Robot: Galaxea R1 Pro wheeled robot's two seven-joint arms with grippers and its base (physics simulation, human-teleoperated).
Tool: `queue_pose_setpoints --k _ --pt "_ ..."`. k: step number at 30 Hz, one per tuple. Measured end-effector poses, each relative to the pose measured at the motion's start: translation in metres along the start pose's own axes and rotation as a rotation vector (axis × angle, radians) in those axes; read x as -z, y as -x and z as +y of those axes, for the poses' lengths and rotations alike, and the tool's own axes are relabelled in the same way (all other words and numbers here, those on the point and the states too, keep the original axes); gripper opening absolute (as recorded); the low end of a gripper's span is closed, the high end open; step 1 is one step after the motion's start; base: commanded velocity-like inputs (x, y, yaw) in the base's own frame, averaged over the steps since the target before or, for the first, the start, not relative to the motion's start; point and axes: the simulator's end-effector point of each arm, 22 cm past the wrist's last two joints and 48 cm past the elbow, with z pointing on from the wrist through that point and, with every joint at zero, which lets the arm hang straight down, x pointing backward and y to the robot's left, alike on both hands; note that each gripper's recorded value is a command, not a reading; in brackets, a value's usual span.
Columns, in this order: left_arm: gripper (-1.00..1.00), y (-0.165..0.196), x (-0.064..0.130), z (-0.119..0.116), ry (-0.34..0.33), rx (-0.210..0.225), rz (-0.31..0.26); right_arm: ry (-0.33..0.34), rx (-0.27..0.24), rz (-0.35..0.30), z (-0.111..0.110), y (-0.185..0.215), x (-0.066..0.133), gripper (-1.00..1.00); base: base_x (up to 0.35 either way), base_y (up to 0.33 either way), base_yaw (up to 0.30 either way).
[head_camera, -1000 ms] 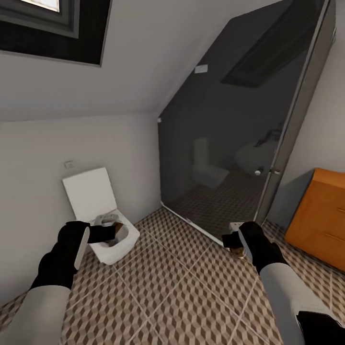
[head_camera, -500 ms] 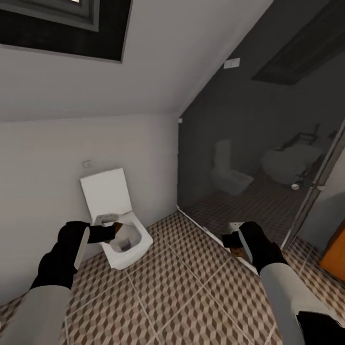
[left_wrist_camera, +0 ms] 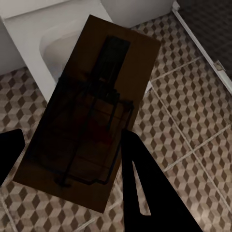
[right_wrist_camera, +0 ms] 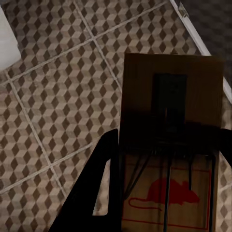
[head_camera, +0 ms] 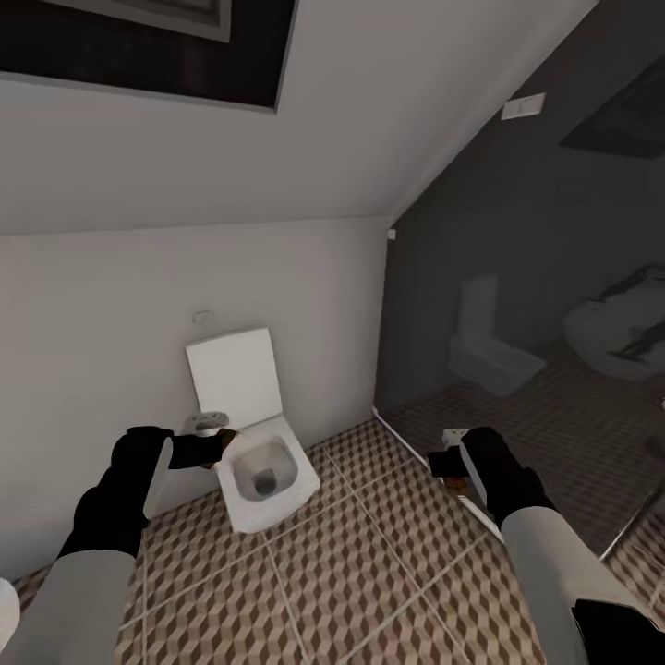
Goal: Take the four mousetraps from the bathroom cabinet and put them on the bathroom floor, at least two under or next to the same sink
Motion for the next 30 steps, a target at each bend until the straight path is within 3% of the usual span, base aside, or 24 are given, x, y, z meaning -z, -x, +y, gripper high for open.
queue_pose_setpoints --k 30 --pt "-1.00 -0.0057 -0.0057 0.0026 0.004 0.003 0.015 0.000 0.000 0.010 -0.0001 -0.0037 -0.0052 -1.00 0.305 -0.074 0.270"
